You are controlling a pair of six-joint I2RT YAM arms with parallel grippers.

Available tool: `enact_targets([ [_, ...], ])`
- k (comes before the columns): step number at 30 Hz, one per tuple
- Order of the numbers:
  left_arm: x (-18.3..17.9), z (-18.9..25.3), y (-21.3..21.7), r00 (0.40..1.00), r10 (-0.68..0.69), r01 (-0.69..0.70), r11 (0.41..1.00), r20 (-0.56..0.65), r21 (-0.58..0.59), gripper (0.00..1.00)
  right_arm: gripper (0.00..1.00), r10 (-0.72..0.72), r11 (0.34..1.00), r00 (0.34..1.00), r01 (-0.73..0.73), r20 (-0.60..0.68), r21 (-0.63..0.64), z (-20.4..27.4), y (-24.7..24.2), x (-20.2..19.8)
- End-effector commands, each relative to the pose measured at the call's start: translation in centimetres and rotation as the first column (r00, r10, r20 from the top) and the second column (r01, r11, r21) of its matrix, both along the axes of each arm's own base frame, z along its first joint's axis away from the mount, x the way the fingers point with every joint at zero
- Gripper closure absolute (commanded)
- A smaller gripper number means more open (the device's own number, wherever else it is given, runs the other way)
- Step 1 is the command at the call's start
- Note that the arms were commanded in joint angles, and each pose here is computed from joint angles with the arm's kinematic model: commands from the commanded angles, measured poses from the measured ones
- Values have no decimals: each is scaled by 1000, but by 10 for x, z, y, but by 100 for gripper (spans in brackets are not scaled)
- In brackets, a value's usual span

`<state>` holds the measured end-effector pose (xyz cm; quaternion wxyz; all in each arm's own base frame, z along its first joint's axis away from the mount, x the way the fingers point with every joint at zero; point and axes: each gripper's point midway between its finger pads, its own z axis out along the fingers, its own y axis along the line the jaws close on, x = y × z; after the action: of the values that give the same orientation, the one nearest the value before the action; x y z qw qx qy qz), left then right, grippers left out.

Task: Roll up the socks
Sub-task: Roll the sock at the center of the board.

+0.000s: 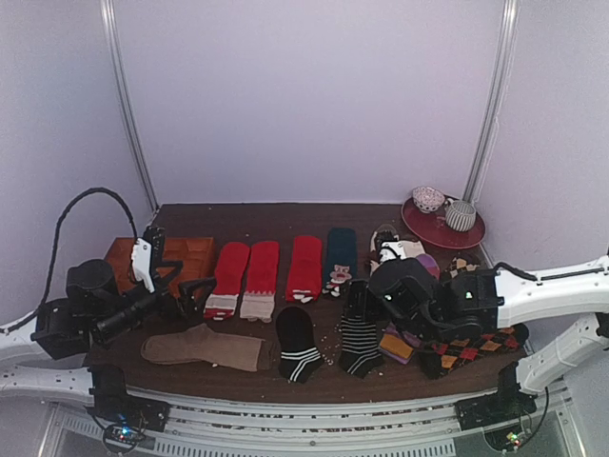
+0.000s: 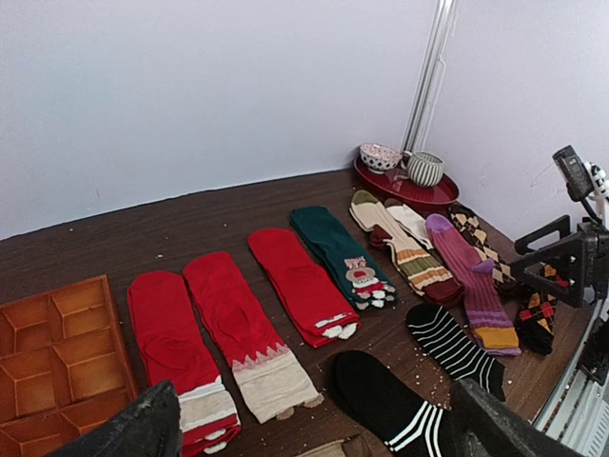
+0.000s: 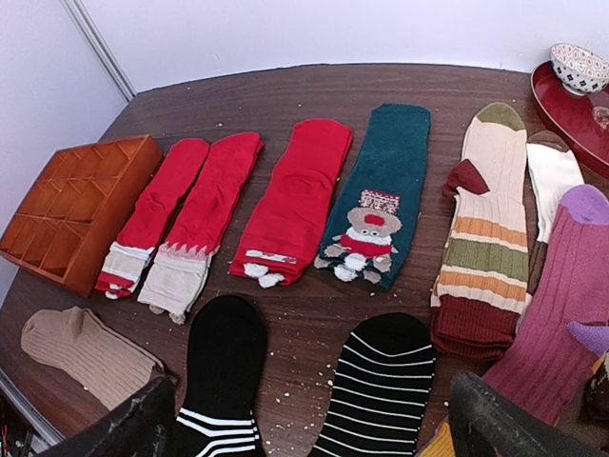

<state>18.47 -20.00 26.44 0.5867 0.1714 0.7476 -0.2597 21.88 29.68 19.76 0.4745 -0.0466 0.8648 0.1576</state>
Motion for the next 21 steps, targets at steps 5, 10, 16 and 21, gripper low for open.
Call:
enact_targets([
  [5, 3, 7, 7, 999, 48, -48, 997, 10, -53, 2, 0, 59, 998, 996, -62, 71, 30, 16, -6, -5],
  [10, 5, 9, 8, 998, 59, -58, 996, 14, -69, 2, 0, 210, 976, 969, -216, 128, 35, 18, 1, -18],
  [16, 2, 4, -4, 1000, 5, -4, 999, 23, -50, 2, 0, 302, 951, 932, -309, 202, 6, 20, -4, -27],
  [21, -11, -17, -37, 988, -156, 156, 987, 2, -44, 2, 0, 528, 848, 820, -523, 221, -84, 0, 12, -53],
])
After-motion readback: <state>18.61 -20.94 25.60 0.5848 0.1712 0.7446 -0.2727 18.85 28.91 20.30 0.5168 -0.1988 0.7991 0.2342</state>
